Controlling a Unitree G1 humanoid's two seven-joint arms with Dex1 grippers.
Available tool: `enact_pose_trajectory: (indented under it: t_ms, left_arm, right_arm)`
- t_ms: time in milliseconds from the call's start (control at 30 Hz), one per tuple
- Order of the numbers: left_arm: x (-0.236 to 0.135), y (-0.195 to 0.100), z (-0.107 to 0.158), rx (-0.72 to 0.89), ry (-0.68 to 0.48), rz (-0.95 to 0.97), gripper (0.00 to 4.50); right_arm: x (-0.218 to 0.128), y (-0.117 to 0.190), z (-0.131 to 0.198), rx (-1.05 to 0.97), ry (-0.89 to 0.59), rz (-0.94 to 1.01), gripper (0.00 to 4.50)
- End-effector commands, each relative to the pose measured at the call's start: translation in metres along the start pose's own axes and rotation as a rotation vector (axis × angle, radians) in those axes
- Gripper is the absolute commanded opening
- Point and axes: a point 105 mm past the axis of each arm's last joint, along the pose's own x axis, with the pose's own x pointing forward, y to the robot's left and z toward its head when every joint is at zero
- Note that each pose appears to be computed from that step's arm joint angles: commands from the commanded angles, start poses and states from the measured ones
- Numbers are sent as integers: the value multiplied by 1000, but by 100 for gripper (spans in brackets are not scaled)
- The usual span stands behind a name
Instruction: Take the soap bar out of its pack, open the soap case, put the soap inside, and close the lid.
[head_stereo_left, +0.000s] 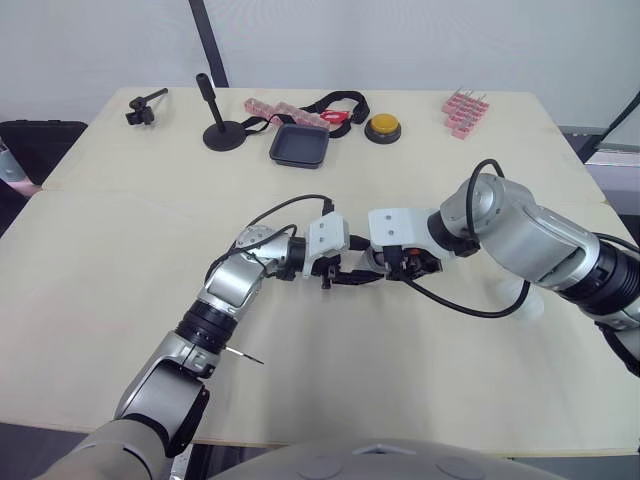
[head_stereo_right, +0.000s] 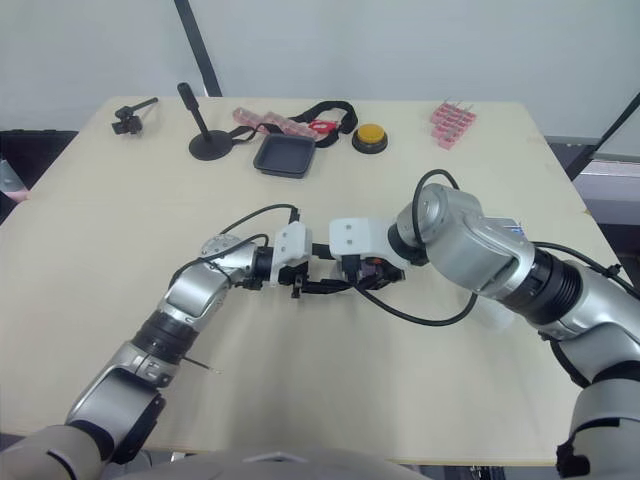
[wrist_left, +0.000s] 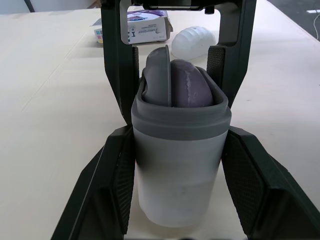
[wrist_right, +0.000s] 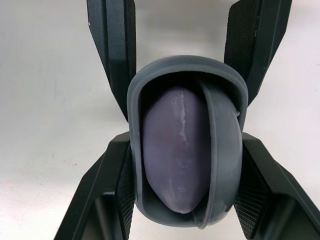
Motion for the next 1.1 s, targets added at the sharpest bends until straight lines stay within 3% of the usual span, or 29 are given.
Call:
enact_pose_trajectory:
  t_ms: [33, 367, 433, 500, 1100]
  left_arm:
    - [5, 0, 3, 24, 1, -6, 259]
    - [6, 0, 3, 16, 0, -4, 259]
    - [6, 0, 3, 11, -5, -1, 207]
    - [6, -1, 3, 4, -5, -7, 186]
    - [7, -2, 1, -15, -17, 16, 186]
  right_arm:
    - [-9, 0, 17, -69, -47, -26, 213]
    - [-9, 1, 19, -70, -51, -22, 213]
    - [-10, 1, 20, -67, -55, -19, 213]
    - [-9, 1, 20, -66, -56, -19, 213]
    - [-9, -3, 24, -67, -80, -36, 213]
